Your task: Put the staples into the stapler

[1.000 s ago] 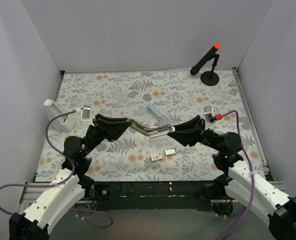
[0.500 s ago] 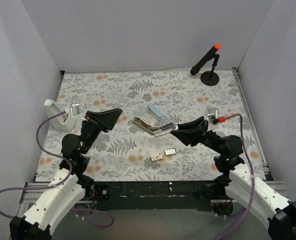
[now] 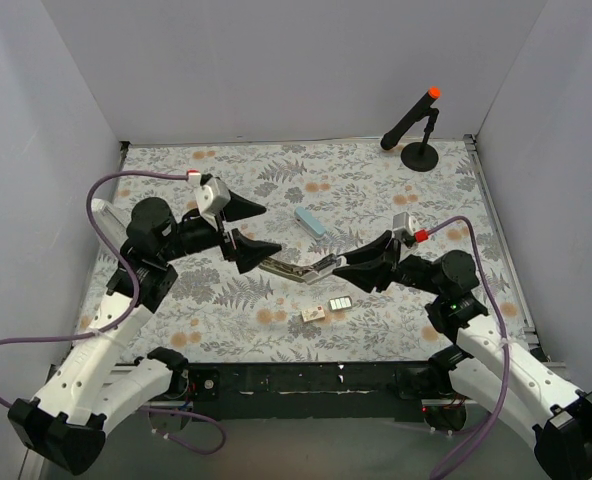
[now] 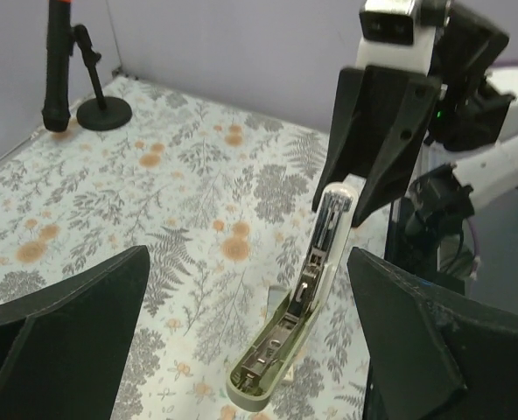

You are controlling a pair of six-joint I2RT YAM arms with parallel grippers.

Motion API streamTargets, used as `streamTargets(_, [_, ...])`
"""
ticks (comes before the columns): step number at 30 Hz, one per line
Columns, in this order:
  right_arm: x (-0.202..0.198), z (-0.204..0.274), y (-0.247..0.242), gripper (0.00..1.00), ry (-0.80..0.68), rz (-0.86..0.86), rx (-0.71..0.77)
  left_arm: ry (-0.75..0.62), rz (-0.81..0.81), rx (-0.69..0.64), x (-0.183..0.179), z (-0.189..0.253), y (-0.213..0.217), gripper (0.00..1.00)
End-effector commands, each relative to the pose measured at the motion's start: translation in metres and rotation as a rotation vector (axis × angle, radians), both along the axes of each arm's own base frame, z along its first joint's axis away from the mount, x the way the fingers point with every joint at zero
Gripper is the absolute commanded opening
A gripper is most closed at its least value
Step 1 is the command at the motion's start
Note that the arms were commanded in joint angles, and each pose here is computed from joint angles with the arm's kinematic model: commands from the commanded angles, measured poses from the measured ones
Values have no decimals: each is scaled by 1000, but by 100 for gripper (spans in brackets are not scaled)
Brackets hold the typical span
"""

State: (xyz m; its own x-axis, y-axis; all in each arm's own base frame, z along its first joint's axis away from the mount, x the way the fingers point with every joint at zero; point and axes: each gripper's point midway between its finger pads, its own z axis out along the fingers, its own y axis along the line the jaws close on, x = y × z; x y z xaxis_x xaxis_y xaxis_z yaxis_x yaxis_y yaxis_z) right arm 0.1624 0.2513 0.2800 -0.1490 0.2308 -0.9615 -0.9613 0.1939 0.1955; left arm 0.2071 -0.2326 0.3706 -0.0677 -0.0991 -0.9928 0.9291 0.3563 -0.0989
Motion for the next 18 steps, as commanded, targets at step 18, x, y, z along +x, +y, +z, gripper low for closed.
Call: streamTargets(18, [-14,19,8,1,-153,136,5,-136,-343,368,-41,-89,-72,79])
